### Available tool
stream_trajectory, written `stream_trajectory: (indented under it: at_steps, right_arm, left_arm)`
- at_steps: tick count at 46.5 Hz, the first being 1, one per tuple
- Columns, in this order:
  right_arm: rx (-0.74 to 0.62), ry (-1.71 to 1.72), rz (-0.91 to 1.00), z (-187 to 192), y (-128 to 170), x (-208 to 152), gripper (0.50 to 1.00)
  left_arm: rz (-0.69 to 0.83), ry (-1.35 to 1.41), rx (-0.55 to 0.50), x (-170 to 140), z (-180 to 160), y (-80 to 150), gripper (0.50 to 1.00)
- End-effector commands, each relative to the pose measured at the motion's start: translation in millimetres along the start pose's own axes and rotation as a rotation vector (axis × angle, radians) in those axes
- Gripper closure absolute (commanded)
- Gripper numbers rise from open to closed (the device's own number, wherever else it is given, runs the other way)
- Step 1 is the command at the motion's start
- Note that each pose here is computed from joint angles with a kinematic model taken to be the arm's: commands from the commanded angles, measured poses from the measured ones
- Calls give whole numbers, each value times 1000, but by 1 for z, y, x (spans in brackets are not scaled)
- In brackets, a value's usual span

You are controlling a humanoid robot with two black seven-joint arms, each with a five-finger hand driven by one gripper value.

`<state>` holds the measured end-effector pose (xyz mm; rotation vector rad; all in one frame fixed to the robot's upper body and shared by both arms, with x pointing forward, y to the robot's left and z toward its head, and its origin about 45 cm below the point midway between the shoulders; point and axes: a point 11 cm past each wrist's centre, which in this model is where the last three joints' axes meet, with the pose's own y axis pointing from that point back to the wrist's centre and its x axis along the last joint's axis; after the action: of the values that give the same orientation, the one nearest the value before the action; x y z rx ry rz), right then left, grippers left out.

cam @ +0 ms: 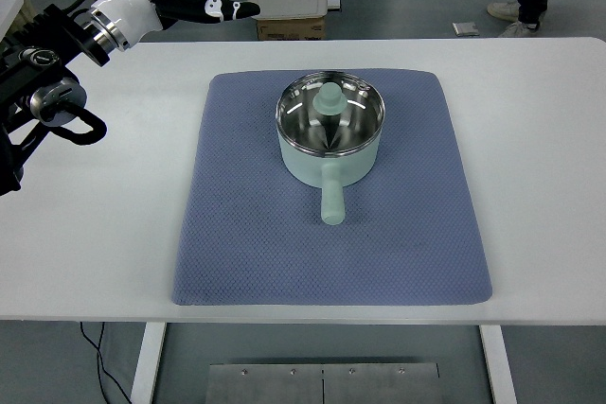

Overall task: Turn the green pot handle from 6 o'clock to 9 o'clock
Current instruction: 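Raise the left hand and swing it over the far side of the pot, then lower the left hand over the pot rim and reach toward the handle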

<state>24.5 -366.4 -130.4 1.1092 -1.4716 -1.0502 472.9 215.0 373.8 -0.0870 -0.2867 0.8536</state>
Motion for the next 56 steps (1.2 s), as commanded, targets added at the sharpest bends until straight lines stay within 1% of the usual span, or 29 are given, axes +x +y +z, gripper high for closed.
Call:
stream_trajectory:
  at_steps: [1,16,36,49,56]
  right_arm:
    - [0,0,0,0,0,0,500]
    - [0,0,0,0,0,0,500]
    - [0,0,0,0,0,0,500]
    - [0,0,0,0,0,0,500]
    - [0,0,0,0,0,0,500]
  left_arm:
    - [-33,-22,3,-5,2,-1,500]
    - [-147,-124,22,-18,8,-3,500]
    - [-215,-168,13,-26,23,-12,500]
    - [-245,-180,27,-31,22,-14,500]
    - [-297,-197,26,-45,24,-15,500]
